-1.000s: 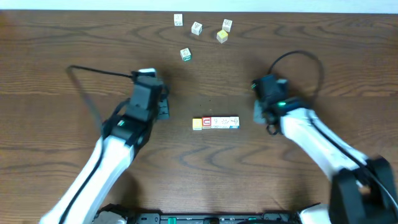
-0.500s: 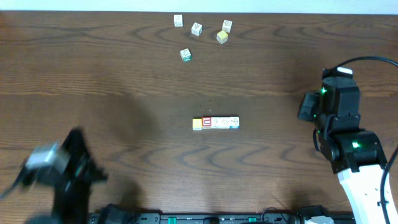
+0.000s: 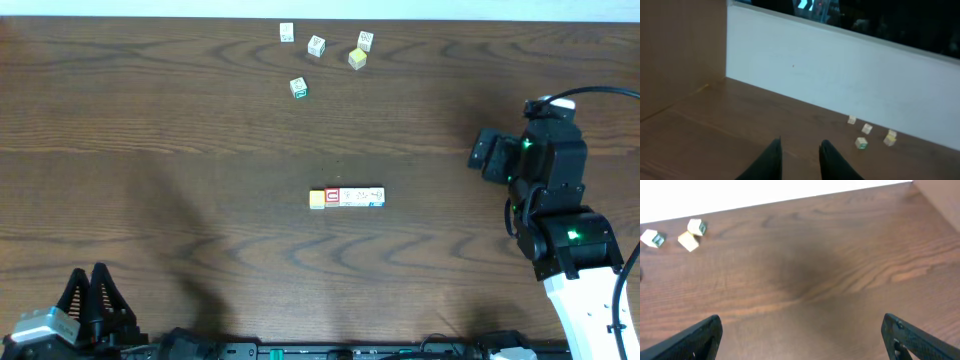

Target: Lift 5 blocks

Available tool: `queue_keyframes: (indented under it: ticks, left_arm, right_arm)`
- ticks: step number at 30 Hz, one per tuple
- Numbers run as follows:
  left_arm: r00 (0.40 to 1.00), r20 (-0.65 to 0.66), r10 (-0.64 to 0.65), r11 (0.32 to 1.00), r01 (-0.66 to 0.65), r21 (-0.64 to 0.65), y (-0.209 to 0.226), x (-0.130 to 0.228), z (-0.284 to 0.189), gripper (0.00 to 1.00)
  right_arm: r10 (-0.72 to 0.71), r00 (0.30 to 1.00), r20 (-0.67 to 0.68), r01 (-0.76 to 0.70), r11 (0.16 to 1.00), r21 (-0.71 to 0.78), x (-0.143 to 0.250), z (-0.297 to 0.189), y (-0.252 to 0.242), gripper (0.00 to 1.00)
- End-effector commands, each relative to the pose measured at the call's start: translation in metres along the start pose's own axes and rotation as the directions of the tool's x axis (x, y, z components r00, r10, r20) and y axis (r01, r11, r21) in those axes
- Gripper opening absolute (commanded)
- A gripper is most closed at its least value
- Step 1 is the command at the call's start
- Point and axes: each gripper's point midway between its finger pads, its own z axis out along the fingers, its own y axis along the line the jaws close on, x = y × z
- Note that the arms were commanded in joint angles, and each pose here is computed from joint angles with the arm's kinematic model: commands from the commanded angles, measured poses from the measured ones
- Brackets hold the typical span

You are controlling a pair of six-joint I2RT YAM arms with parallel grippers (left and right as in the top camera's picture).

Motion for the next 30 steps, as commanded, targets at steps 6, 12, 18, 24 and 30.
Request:
queue_keyframes:
  ticks: [6, 12, 18, 24, 30]
  left_arm:
    - [1.0, 0.018, -0.004, 0.999, 0.005, -0.038, 0.008, -0.005, -0.003, 0.55]
    - [1.0, 0.018, -0.004, 0.999, 0.005, -0.039, 0.008, -0.005, -0.003, 0.74]
    - [1.0, 0.005, 0.004, 0.999, -0.003, -0.042, 0.009, -0.002, -0.003, 0.75]
    - [1.0, -0.001, 0.007, 0.999, -0.007, -0.043, 0.009, -0.001, -0.003, 0.75]
    - [1.0, -0.001, 0.008, 0.999, -0.008, -0.042, 0.009, -0.001, -0.003, 0.76]
  right_arm:
    - [0.0, 1.0, 0.029, -0.001, 0.999, 0.047, -0.008, -0.001, -0.01, 0.99]
    - [-0.02, 0.999, -0.032, 0.022, 0.998, 0.06, 0.007, -0.001, -0.013, 0.99]
    - [-0.037, 0.995, -0.089, 0.044, 0.996, 0.072, 0.02, -0.002, -0.017, 0.99]
    - [-0.042, 0.993, -0.109, 0.05, 0.997, 0.065, 0.025, -0.002, -0.016, 0.99]
    - [-0.046, 0.991, -0.123, 0.055, 0.996, 0.067, 0.029, -0.003, -0.017, 0.99]
